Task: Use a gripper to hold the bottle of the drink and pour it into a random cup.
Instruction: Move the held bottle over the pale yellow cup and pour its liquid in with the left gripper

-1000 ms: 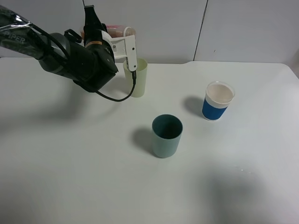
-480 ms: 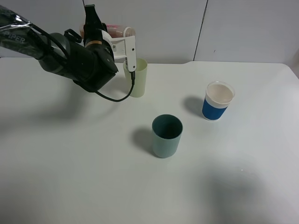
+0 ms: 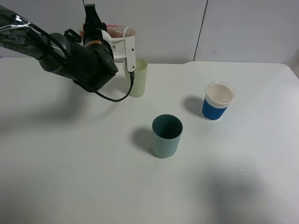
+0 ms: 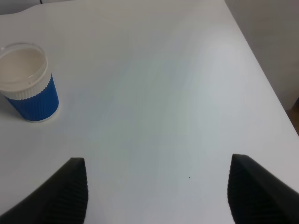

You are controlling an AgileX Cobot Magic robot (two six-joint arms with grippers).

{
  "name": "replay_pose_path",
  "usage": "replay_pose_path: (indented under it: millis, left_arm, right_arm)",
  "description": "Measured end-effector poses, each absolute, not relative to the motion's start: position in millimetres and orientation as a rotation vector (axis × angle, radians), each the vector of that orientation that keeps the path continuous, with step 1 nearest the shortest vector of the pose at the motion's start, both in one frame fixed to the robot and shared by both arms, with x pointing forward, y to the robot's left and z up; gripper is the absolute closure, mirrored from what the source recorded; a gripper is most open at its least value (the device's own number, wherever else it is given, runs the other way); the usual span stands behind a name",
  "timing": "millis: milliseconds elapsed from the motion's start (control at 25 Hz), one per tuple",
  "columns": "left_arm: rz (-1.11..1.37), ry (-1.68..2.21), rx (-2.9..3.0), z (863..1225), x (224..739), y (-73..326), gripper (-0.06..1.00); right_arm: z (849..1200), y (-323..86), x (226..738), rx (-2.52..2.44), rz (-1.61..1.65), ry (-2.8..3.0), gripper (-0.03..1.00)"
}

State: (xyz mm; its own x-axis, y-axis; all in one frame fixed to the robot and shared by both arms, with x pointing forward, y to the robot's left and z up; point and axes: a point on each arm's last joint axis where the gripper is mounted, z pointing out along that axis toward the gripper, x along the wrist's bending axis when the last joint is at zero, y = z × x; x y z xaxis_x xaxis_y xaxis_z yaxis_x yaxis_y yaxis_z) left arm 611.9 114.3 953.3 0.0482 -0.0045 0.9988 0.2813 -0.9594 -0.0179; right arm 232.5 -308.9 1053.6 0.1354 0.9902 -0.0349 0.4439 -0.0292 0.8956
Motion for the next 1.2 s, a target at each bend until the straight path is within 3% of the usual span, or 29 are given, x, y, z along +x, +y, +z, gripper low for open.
replay_pose_path:
  millis: [1200]
  left_arm:
    - [-2.042, -0.256, -2.062, 957.0, 612.0, 114.3, 0.58]
  right_arm:
    - [1053.6, -308.9, 232.5, 1.599, 0.846, 1.426, 0.33]
